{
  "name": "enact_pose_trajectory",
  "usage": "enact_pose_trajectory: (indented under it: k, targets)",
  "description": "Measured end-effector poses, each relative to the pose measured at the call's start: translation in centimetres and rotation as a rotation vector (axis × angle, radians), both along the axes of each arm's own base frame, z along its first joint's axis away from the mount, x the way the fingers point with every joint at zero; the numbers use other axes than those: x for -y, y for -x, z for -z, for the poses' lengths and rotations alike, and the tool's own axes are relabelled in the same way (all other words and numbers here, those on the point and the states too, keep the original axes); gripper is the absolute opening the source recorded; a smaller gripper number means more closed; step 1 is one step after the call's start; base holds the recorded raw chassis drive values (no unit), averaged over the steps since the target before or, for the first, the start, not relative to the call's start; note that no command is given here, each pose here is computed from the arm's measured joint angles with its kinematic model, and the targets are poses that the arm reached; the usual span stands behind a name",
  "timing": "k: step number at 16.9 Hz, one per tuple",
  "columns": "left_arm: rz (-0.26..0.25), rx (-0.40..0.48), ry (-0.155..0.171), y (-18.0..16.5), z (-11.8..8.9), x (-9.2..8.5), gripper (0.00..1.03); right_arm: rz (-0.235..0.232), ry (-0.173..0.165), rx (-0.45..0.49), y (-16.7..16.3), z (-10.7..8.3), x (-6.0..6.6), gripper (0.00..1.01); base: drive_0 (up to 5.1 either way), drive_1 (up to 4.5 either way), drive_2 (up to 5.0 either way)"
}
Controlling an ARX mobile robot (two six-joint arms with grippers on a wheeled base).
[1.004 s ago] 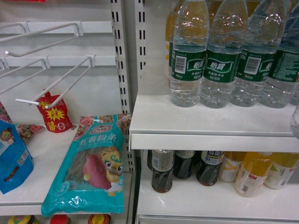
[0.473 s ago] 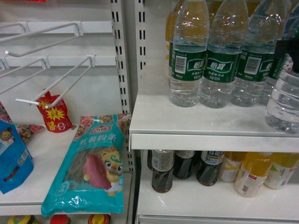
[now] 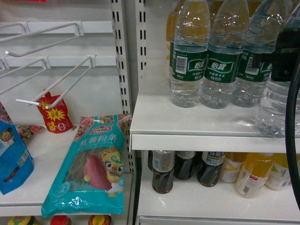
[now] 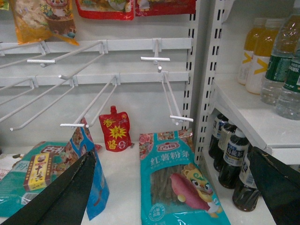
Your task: Move water from second to third shelf
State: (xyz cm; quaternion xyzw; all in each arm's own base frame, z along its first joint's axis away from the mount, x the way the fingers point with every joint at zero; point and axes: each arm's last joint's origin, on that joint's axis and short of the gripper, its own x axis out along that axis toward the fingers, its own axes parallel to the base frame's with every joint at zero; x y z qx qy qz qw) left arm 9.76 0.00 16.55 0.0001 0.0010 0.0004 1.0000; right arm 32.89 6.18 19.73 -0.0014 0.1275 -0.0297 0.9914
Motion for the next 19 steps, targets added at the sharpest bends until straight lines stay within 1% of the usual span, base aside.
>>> enact_pose_trajectory:
  k: [3,6,9,10,15,16,17,19]
  targets:
    - [0.000,0.000,0.000,0.00,0.00,0.00,0.98,0.015,0.002,-0.003,-0.59,0.05,0.37,0.43,0.0,0.00,0.0]
    - [0.000,0.000,0.000,0.00,0.00,0.00,0.98,0.014,-0.001,-0.005,-0.88,-0.09,0.27,0.43,0.0,0.00,0.0]
    - [0.000,0.000,0.000,0.00,-0.01,0.00,0.98,0.020,-0.025,-0.011,-0.96,0.17,0.25,0.43,0.0,0.00,0.0]
    - [0.000,0.000,0.000,0.00,0.00,0.00,0.98,0.021,-0.028,-0.005,-1.01,0.18,0.24,0.43,0.0,0.00,0.0]
    - [0.000,0.000,0.000,0.00,-0.01,0.00,0.98,0.024,-0.028,0.002,-1.16,0.45,0.22,0.43,0.0,0.00,0.0]
    - [0.000,0.000,0.000,0.00,0.00,0.00,0.98,0.024,-0.025,0.001,-1.17,0.50,0.22,0.45,0.0,0.00,0.0]
    - [0.000,0.000,0.000,0.00,-0.01,0.00,0.98,0.024,-0.024,-0.001,-1.19,0.63,0.22,0.60,0.0,0.00,0.0]
    - [0.000,0.000,0.000,0.00,0.00,0.00,0.98,0.026,-0.025,0.008,-1.23,0.56,0.22,0.80,0.0,0.00,0.0]
